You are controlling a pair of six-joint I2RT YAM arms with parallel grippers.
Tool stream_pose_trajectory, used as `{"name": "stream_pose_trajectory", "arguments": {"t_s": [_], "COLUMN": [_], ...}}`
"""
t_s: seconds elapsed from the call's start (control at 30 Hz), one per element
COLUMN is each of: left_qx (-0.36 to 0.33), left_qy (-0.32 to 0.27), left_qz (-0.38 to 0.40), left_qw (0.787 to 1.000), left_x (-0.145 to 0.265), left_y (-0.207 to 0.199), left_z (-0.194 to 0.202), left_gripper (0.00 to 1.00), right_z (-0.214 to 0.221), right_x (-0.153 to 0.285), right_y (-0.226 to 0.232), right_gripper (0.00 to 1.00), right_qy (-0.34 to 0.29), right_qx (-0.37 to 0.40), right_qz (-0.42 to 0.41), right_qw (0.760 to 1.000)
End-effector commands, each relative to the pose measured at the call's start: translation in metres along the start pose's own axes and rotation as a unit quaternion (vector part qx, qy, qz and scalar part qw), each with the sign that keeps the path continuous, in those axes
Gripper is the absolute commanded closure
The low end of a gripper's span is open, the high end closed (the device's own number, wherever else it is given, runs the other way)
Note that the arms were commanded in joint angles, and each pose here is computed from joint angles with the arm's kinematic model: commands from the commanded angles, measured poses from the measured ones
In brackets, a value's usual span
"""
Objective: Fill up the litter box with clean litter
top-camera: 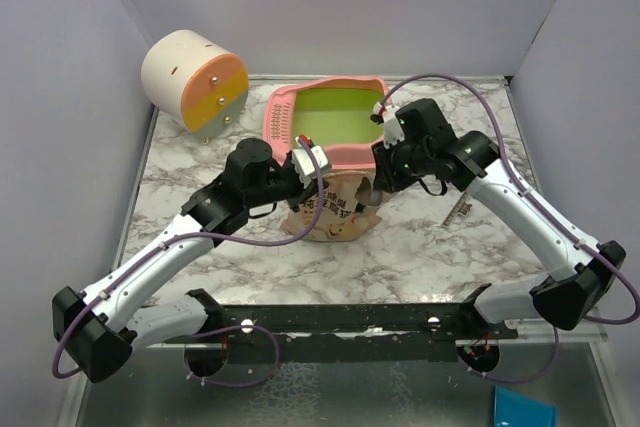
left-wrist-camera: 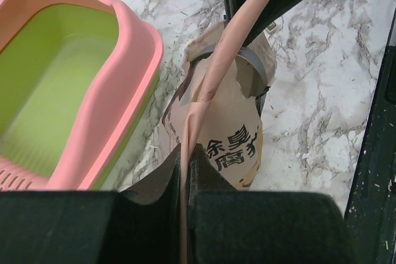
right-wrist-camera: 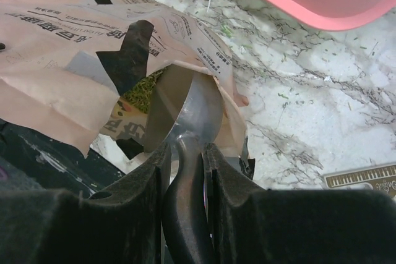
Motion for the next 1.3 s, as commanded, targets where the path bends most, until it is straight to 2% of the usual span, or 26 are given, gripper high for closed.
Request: {"name": "stream_pose_trajectory", "arguments": {"t_s": [0.0, 0.3, 0.7, 0.93, 1.27], "left_qx": [-0.073, -0.061, -0.044, -0.035, -0.035], "left_qy": [-0.128, -0.121, -0.146, -0.133, -0.127], "left_qz": [-0.053, -0.060, -0.058, -0.054, -0.047], "left_qw": [0.988, 0.989, 0.987, 0.989, 0.990], "left_x": [0.013, 0.011, 0.020, 0.012, 0.003], "left_y": [0.032, 0.026, 0.014, 0.013, 0.012], "left_z": [-0.086, -0.066, -0.064, -0.052, -0.045], "left_gripper": [1.00, 1.00, 1.00, 1.00, 1.00], "right_z": [0.003, 0.024, 0.042, 0.066, 0.079], "right_x": [-0.014, -0.048, -0.083, -0.102, -0.116], "right_y": [-0.018, -0.014, 0.005, 0.013, 0.029], "right_gripper": [0.99, 0.99, 0.99, 0.99, 0.99], "right_qy": [-0.001, 0.034, 0.078, 0.103, 0.081], "right_qx": [0.011, 0.010, 0.014, -0.001, -0.040], "right_qz": [0.048, 0.019, -0.021, -0.054, -0.119], "right_qw": [0.999, 0.999, 0.997, 0.993, 0.989]}}
Point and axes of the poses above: each gripper's point midway between its finger pads, its own x axis back along the fingers, its own y axis along the line the jaws close on, z = x × y, the point moved 1 cm from there along x, back along the fingers, and after that the axes turned 14 degrees about -x, right-handed, at the moved point
